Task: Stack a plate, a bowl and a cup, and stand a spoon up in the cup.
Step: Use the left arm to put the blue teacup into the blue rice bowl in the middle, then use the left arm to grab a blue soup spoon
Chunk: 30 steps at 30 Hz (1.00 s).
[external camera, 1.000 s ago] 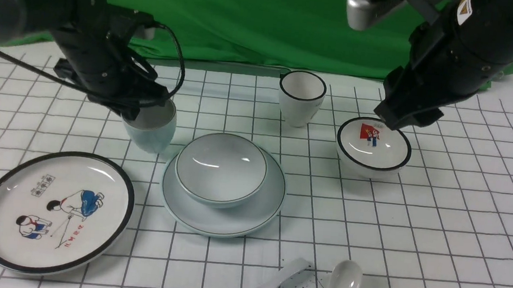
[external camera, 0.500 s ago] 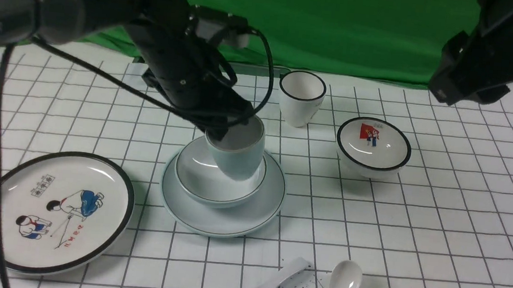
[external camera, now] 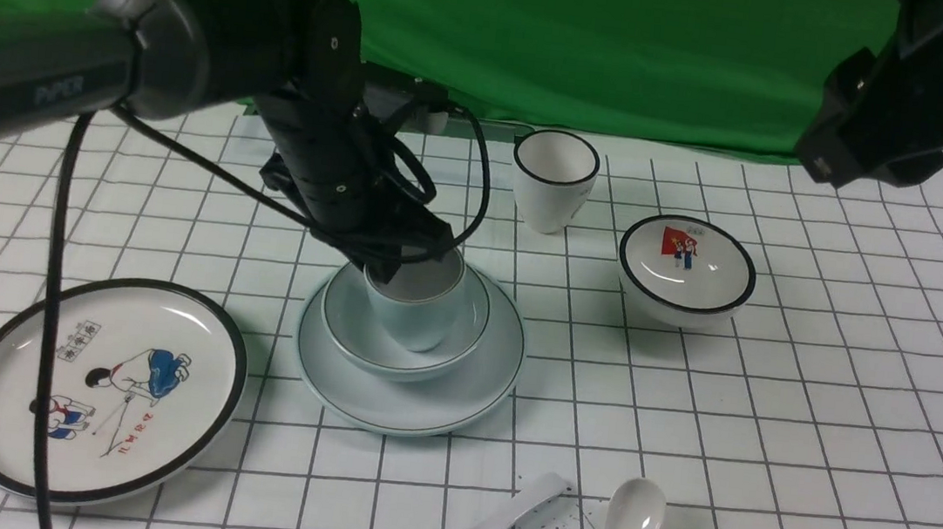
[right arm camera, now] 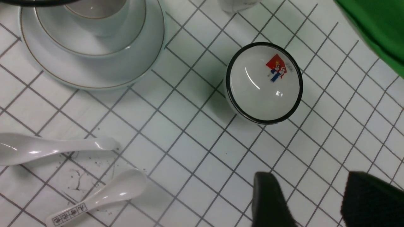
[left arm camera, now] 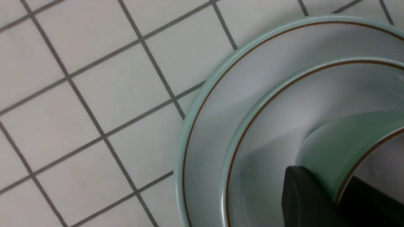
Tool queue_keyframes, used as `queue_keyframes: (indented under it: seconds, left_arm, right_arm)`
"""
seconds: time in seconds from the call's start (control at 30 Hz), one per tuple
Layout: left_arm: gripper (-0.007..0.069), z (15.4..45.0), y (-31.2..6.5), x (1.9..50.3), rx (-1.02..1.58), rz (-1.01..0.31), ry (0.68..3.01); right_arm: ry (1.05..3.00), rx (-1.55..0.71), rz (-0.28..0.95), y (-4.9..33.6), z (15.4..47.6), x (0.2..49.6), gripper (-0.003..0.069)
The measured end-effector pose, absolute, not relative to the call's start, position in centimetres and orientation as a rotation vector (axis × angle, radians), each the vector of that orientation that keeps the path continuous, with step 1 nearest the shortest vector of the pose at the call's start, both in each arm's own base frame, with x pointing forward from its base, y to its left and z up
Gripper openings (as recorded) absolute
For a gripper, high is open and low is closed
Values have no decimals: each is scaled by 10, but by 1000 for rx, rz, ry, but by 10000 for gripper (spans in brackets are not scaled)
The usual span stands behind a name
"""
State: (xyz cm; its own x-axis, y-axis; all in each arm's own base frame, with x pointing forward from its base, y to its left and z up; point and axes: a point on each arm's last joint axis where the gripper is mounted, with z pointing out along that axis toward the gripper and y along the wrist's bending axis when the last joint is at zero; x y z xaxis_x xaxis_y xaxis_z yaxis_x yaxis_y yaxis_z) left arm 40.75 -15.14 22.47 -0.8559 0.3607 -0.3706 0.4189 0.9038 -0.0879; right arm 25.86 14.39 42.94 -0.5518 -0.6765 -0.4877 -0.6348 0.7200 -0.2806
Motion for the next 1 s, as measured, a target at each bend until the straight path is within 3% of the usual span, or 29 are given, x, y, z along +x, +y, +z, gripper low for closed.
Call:
queue_keyframes:
  seconds: [0.17, 0.27, 0.3, 0.4, 0.5, 0.6, 0.7, 1.0]
  left_arm:
    - [138, 232, -152, 408, 588, -231, 2717]
    - [277, 259, -151, 406, 600, -230, 2685]
    - [286, 263, -151, 405, 600, -231, 2677]
    - [401, 319, -150, 389, 617, -228, 2569]
    - [440, 358, -160, 357, 680, -246, 2489]
    - [447, 368, -175, 330, 767, -270, 2473]
    - [449, 353, -201, 300, 914, -296, 2505]
    - [451, 262, -271, 256, 1253, -297, 2588]
  right_arm:
    - [2342, -991, -94, 143, 431, 258, 360]
    - [2324, -966, -84, 139, 438, 250, 360]
    - [2323, -966, -85, 139, 438, 250, 360]
    - [2289, -928, -68, 129, 451, 234, 353]
    - [2272, -903, -58, 118, 452, 217, 286]
    - [2275, -868, -44, 108, 445, 200, 210]
    - [2285, -804, -44, 93, 436, 180, 166]
    - [2291, -625, -98, 51, 411, 127, 153]
